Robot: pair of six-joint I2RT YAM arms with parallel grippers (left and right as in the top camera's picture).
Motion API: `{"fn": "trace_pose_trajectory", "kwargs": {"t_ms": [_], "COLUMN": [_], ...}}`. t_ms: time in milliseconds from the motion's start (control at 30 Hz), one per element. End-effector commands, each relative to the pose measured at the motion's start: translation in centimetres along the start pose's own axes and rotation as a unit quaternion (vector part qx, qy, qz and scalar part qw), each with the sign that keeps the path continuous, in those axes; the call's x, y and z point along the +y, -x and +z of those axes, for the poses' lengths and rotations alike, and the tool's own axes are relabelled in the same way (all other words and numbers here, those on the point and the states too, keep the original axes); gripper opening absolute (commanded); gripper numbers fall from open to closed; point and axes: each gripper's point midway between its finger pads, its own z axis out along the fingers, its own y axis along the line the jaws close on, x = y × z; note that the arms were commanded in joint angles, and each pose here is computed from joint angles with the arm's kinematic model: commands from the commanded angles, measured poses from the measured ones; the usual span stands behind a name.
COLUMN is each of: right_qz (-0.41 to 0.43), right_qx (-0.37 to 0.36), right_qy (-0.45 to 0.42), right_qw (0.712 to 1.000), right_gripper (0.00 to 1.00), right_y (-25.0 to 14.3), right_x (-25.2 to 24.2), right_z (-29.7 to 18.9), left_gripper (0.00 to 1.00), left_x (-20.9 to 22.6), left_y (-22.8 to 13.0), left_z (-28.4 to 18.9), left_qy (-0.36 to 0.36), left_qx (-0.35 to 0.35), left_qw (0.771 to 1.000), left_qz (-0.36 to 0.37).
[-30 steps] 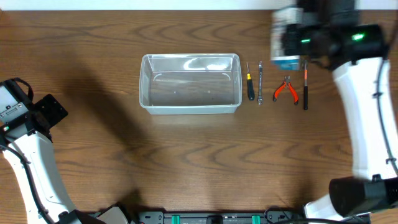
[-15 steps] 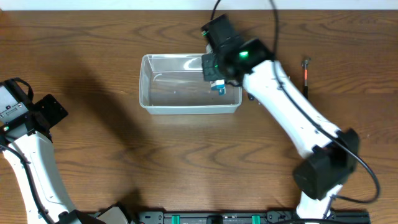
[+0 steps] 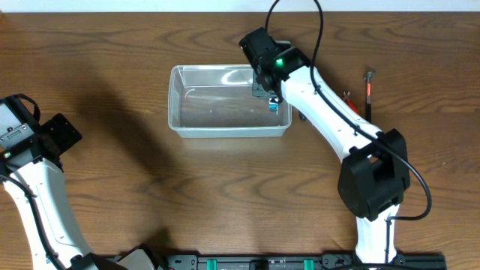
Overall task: Pack container
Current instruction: 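Carry the boxed set over the container and lower it inside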
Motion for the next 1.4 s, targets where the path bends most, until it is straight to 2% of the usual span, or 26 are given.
{"fn": "trace_pose_trajectory", "kwargs": {"t_ms": [0,233,300,467,867,1367], "right_qz": [0.006,0.0,0.0,-0.008,0.004,0.009], "right_qx": [0.018,0.042,0.045,0.036,-0.041,-0.004], "right_qy": [-0.019,-0.018,-0.02,-0.031,0.007,-0.005], "right_qw": [1.0,0.999,0.999,0.999,0.999,1.0], "right_gripper": [0.05,0.06,0.01,0.01,0.01,0.01], "right_y": [-0.9,-2.1,-2.2,-2.0,1.3,-2.2], "right_x": [-0.4,-0.1,-0.2,-0.5,-0.1,1.5], "right_z": [1.7,2.8,2.8,2.6,-3.6,-3.5], "left_gripper": [0.98,0.98,0.98,0.98,0.98,0.98], "left_x": [0.1,0.1,0.1,0.1,0.1,0.1], "left_y": [0.4,0.4,0.4,0.4,0.4,0.4], "left_z": [-0.1,-0.1,-0.1,-0.1,-0.1,-0.1], "left_qy": [0.0,0.0,0.0,0.0,0.0,0.0], "left_qx": [-0.002,-0.002,-0.002,-0.002,-0.002,-0.002], "left_qw": [1.0,1.0,1.0,1.0,1.0,1.0], "left_qz": [0.006,0.006,0.006,0.006,0.006,0.006]}}
